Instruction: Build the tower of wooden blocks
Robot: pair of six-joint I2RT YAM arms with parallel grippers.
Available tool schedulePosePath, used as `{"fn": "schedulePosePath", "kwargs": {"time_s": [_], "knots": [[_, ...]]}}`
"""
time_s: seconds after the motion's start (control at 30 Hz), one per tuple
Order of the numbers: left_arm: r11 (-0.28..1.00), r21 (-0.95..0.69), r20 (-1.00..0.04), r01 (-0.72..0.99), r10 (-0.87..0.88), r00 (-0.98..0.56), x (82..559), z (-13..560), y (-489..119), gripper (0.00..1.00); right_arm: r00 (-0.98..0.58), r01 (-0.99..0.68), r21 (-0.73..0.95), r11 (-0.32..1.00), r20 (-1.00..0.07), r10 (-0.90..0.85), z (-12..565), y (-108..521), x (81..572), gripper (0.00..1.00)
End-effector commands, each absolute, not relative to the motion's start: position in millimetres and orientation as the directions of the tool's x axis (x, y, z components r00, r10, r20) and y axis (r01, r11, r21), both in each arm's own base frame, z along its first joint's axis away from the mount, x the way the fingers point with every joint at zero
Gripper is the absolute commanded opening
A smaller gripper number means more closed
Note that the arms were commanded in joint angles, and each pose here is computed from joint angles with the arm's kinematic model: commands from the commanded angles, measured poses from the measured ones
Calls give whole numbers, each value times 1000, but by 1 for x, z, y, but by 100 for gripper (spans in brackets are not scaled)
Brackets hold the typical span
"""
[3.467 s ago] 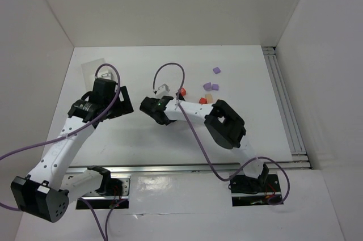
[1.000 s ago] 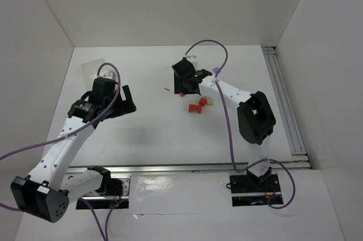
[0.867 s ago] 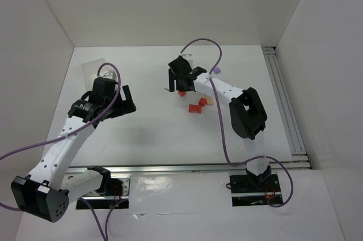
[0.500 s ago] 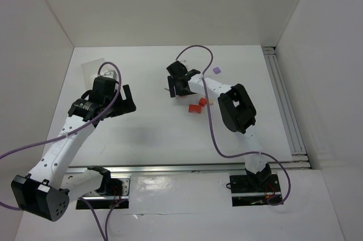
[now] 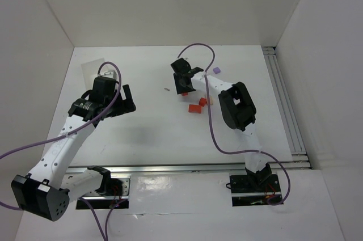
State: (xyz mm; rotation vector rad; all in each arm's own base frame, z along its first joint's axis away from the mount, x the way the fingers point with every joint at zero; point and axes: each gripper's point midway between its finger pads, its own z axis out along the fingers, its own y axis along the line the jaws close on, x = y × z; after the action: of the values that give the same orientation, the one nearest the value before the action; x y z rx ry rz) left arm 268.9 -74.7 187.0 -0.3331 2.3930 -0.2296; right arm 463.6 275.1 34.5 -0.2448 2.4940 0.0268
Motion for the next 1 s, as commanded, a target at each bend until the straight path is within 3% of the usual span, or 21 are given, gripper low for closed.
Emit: {"fn": "schedulePosePath", "kwargs": {"time_s": [0.0,0.27,0.4,0.63,0.97], "knots": [[953,-254,-657,-166,-295,-694,277,202,-73,94,-753,-200,-16,980,-637,-165,48,286,478,53],[954,-250,-651,-168,-294,-700,275,200,-72,94,-749,-179,-28,984,-644,-154,54,282,479,40],[953,-254,-656,-166,-295,-694,274,203,-72,94,-718,-150,-17,989,-686,-120,86,281,478,36],[953,-256,-648,-162,-294,-703,272,199,-73,94,-713,-65,-29,997,-698,-67,116,264,442,35],[948,-282,-636,-150,-301,-710,270,196,-79,94,-718,128,58,990,-684,132,112,239,381,35]]}}
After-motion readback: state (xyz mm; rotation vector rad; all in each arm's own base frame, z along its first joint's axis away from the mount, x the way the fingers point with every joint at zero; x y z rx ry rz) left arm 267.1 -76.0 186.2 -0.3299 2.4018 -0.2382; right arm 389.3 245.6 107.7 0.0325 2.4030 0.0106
